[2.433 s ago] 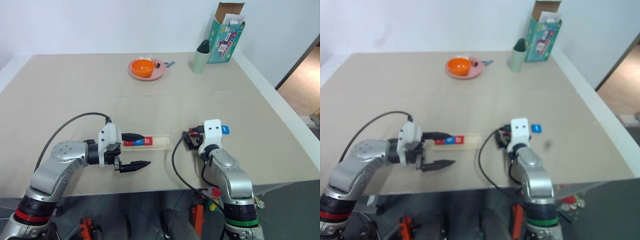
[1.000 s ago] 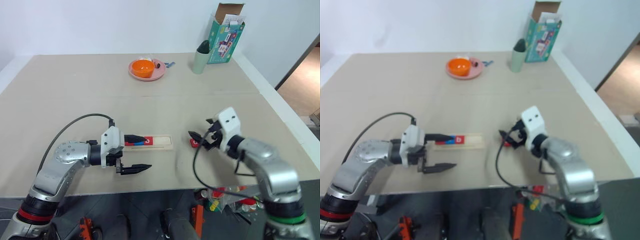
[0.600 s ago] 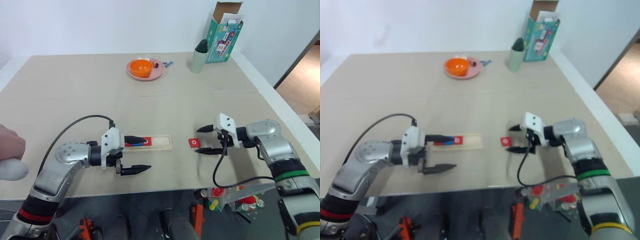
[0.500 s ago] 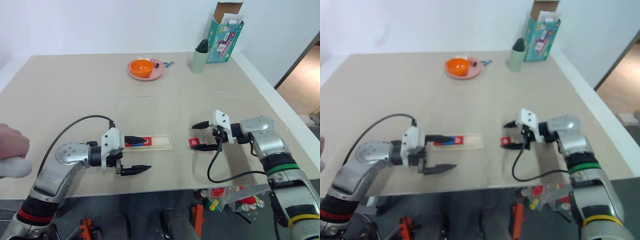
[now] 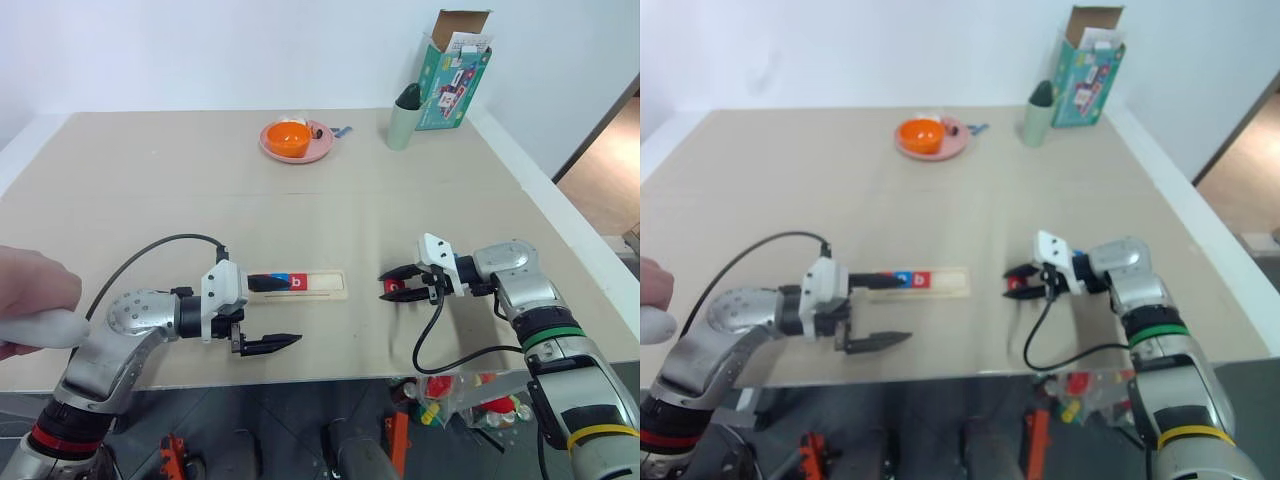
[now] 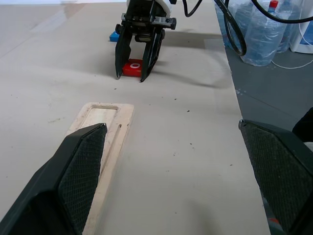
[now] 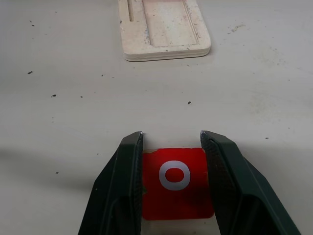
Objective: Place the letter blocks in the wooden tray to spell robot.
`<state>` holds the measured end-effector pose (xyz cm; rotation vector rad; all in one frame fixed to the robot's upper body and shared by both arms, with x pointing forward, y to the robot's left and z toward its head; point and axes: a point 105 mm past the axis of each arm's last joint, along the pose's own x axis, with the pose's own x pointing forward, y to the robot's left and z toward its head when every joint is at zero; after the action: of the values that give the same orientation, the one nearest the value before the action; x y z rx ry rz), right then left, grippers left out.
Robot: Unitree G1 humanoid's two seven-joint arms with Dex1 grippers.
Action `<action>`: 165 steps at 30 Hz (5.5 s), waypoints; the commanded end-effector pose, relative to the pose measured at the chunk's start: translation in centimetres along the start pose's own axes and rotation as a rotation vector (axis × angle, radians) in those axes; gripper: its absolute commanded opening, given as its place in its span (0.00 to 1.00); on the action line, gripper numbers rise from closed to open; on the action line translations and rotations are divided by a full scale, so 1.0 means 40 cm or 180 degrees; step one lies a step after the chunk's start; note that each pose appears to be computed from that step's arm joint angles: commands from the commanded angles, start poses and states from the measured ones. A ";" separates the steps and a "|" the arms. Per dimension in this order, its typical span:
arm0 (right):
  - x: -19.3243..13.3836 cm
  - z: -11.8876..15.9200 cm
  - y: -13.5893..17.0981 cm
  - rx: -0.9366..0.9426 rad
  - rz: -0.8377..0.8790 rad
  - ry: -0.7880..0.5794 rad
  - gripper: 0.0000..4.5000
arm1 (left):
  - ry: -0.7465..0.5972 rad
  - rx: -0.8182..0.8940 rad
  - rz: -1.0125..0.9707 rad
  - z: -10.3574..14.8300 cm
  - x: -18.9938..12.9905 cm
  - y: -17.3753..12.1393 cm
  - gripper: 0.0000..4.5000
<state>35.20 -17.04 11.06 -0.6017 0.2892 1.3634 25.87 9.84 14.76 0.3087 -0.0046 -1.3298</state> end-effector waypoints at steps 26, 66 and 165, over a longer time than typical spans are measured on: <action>0.231 0.253 -0.022 -0.0351 -0.0010 -0.0371 0.27 | 0.0097 -0.0017 0.0546 -0.016 -0.097 0.052 1.00; 0.255 0.216 -0.006 -0.0125 0.0193 -0.0332 0.27 | 0.0047 0.0020 0.0559 -0.011 -0.080 0.045 1.00; -0.151 -0.122 -0.033 0.2597 -0.4298 -0.0162 0.66 | -0.0336 0.0050 -0.0127 0.060 0.043 0.017 1.00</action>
<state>36.30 -25.22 10.95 0.0246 0.2573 -0.0912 26.71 7.66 16.03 0.2280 -0.0547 -1.3913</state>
